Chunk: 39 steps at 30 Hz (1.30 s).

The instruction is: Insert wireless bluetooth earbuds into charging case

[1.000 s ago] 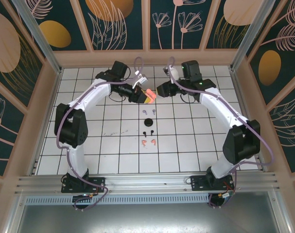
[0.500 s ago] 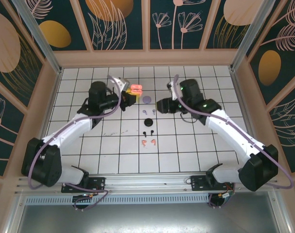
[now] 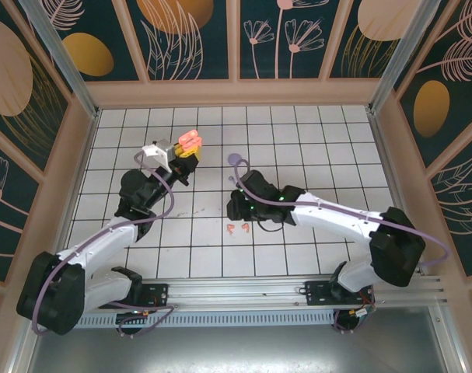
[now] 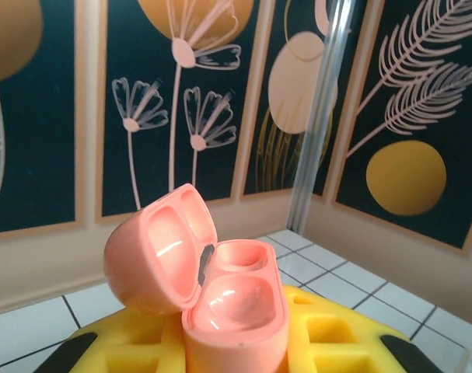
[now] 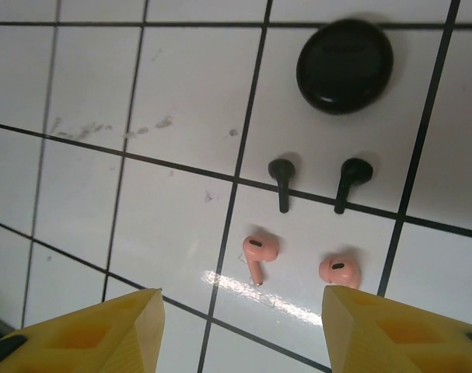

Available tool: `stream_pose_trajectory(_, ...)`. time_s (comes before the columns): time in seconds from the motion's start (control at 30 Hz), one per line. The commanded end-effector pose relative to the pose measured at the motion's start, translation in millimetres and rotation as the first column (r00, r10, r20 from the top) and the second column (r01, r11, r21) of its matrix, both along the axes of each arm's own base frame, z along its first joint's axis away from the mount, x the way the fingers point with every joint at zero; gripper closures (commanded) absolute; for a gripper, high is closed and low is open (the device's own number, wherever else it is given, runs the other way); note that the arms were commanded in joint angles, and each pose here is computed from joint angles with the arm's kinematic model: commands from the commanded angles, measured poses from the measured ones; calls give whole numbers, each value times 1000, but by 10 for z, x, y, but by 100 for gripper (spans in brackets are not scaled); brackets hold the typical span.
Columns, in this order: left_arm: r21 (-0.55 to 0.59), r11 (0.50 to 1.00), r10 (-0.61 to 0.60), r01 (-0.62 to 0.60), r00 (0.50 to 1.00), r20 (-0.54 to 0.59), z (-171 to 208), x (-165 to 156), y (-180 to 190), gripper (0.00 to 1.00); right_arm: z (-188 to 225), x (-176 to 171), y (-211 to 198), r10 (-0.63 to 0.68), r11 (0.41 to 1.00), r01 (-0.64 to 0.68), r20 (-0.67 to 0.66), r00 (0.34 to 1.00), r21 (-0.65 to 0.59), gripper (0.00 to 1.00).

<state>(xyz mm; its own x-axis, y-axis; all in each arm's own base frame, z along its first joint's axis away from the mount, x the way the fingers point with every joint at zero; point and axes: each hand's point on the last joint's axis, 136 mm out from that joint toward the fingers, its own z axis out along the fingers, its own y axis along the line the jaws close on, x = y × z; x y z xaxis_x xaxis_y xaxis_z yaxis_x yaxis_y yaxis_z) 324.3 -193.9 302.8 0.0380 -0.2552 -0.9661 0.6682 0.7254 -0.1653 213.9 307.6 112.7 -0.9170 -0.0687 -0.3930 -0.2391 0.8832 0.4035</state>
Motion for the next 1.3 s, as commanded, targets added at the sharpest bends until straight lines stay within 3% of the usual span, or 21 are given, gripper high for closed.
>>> stream_pose_trajectory(0.0,-69,995,79,-72,993,91,219,-67,185,100,17,84,91,-110,994,110,12,994,-8,44)
stream_pose_trajectory(0.2,-57,991,132,-124,977,168,350,-172,298,100,-212,19,234,-84,990,82,-19,996,-114,44)
stream_pose_trajectory(0.37,-122,959,274,-257,950,152,443,-165,571,100,-403,-26,323,-90,978,77,-60,994,-192,45)
stream_pose_trajectory(0.7,-118,958,276,-262,953,121,409,-194,597,100,-714,-59,324,-123,942,89,-84,989,-324,45)
stream_pose_trajectory(1.27,-122,961,262,-250,961,94,368,-161,568,100,-897,-53,363,-127,932,85,-96,987,-351,46)
